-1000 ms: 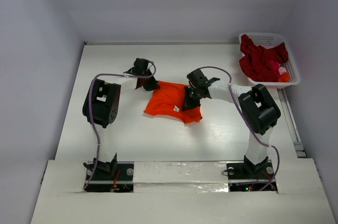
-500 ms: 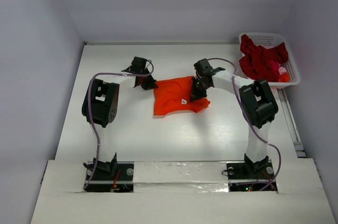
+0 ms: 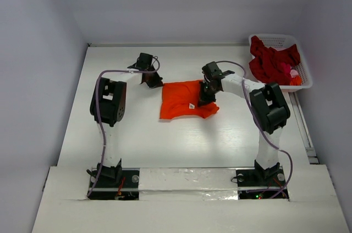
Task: Fold and stack the t-shirts
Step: Smooth out wrinkles on the folded tshirt
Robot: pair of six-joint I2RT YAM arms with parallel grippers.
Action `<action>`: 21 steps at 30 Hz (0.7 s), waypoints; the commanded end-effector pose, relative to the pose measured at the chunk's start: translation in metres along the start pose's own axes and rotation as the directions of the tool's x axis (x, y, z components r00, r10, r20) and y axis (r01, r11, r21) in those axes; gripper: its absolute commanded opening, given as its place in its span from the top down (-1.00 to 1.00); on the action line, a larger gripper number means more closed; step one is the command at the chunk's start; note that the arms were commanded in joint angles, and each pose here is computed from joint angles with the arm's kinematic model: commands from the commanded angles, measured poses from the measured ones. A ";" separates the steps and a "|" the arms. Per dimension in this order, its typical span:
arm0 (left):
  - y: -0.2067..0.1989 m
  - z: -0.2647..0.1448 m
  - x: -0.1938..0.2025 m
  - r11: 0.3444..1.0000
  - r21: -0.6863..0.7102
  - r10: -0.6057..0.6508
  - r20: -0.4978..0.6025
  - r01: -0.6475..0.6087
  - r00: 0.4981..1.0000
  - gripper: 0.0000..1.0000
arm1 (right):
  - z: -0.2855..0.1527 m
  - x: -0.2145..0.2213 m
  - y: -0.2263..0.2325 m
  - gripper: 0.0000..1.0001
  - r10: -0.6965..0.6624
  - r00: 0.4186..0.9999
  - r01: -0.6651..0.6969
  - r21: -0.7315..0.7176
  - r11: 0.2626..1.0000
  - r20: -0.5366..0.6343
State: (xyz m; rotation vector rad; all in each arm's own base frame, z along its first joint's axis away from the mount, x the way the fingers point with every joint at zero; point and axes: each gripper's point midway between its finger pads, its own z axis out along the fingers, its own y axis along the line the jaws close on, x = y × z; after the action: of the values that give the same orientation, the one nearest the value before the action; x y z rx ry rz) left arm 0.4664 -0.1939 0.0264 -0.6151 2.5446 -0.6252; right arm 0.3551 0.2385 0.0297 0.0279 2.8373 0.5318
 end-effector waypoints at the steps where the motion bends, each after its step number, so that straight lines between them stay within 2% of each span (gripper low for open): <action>1: -0.006 0.000 -0.010 1.000 0.004 0.004 0.008 -0.004 1.000 1.00 | -0.013 0.008 0.001 1.00 -0.014 1.000 0.014 -0.018 1.000 -0.004; 21: -0.003 0.008 -0.011 1.000 -0.012 0.018 -0.004 -0.018 1.000 1.00 | -0.014 0.014 0.001 1.00 -0.040 0.999 0.040 -0.012 0.999 -0.006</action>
State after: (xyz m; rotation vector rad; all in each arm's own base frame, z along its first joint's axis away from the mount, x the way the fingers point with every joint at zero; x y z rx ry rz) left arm 0.4797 -0.1990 0.0264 -0.6083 2.5407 -0.6376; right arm 0.3389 0.2332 0.0298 0.0151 2.8556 0.5409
